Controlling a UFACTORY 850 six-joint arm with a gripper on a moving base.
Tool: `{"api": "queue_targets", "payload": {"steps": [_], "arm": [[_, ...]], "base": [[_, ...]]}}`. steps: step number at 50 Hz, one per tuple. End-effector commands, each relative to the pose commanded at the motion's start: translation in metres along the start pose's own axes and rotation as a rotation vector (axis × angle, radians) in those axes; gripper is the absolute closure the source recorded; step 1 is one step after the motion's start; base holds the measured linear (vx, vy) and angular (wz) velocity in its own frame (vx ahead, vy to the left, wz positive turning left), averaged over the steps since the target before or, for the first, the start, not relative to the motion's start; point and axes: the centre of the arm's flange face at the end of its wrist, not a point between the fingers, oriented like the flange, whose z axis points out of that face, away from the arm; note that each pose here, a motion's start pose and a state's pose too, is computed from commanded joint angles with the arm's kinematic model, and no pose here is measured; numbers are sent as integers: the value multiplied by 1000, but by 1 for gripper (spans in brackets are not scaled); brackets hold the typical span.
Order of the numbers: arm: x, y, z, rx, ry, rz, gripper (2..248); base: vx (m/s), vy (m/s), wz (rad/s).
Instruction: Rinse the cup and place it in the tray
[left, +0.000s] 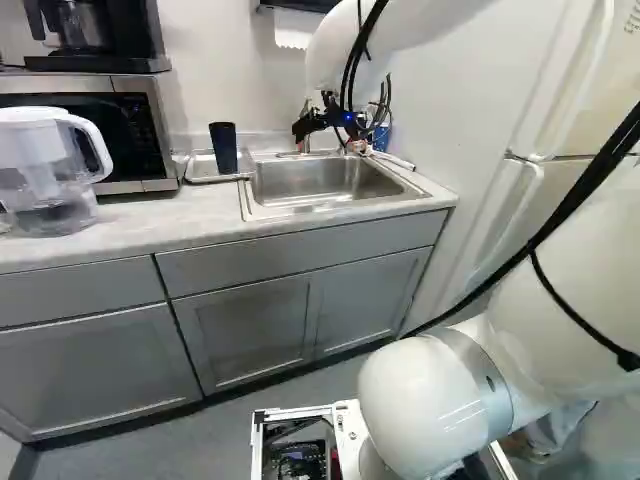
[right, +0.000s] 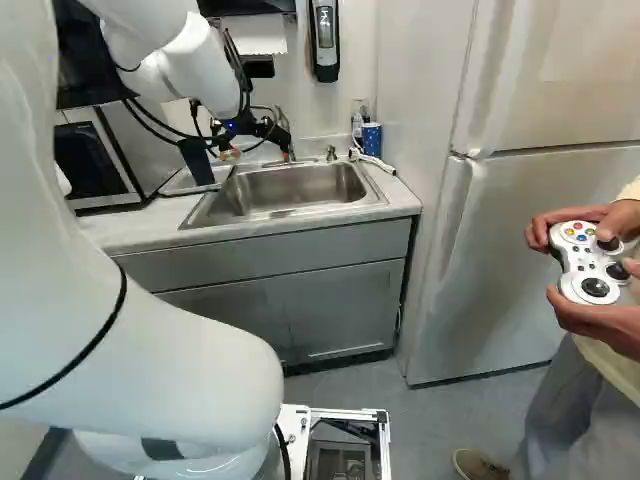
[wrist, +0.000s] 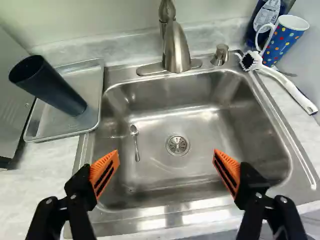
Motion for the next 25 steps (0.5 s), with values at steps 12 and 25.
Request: {"api": "queue_targets", "payload": {"steps": [12, 25], "arm": [[0, 0, 0, 0, 0, 0, 3], [0, 0, 0, 0, 0, 0, 3]], "base": [[-94, 5, 47], [-92, 29, 152]]}}
